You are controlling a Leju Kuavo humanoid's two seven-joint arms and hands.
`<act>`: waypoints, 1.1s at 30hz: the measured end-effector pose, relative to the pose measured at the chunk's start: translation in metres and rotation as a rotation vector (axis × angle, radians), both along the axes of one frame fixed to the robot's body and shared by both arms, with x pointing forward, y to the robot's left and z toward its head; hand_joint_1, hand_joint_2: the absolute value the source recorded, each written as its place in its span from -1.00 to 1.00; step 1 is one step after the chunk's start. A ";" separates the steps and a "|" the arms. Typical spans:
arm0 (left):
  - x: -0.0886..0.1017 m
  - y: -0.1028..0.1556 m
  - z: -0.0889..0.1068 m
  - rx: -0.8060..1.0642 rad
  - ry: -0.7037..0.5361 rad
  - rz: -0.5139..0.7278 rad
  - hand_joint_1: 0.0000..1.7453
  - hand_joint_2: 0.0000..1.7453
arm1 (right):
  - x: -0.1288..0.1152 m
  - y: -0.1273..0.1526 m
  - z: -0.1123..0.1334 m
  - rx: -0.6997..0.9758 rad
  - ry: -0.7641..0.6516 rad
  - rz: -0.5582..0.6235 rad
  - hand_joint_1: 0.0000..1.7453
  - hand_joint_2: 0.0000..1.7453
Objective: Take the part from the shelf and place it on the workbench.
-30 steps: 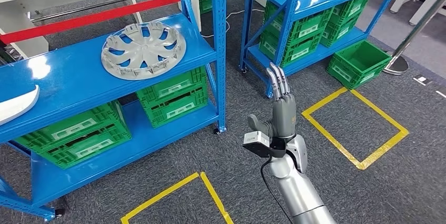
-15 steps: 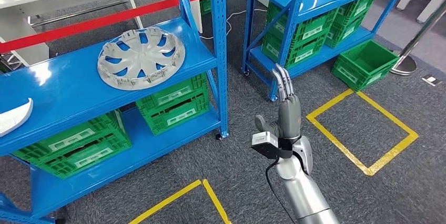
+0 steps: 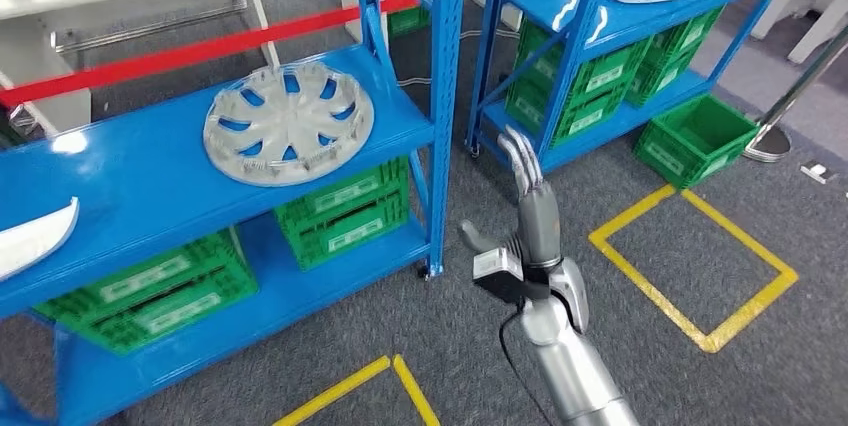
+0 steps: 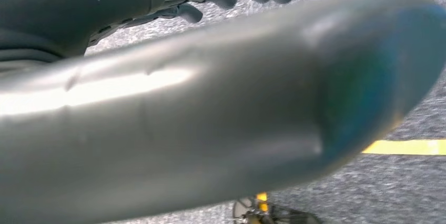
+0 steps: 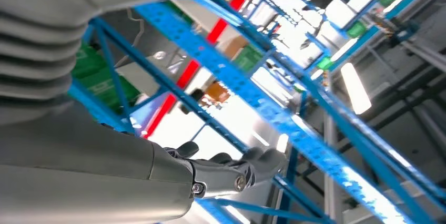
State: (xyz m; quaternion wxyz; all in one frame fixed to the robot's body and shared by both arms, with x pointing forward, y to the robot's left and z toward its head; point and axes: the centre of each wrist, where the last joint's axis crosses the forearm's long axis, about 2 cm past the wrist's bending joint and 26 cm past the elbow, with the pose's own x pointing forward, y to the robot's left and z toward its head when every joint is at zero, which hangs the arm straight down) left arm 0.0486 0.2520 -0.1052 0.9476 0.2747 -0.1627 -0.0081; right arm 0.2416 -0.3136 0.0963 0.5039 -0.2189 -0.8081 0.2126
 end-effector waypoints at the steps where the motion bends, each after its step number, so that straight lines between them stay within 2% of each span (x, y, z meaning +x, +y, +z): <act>1: 0.001 0.000 0.000 0.000 -0.002 0.000 -1.00 -1.00 | 0.001 0.000 0.000 0.000 0.000 0.002 -1.00 1.00; 14: -0.001 0.002 0.000 0.004 -0.011 0.000 -1.00 -1.00 | 0.000 0.001 -0.007 0.002 0.007 0.017 -1.00 1.00; 18: 0.001 0.002 0.000 0.005 -0.017 -0.001 -1.00 -1.00 | 0.002 0.001 -0.006 0.001 0.002 0.019 -1.00 -1.00; 33: -0.001 0.002 0.000 0.004 -0.003 0.011 -1.00 -1.00 | 0.005 0.001 -0.008 -0.017 -0.006 0.016 -1.00 -1.00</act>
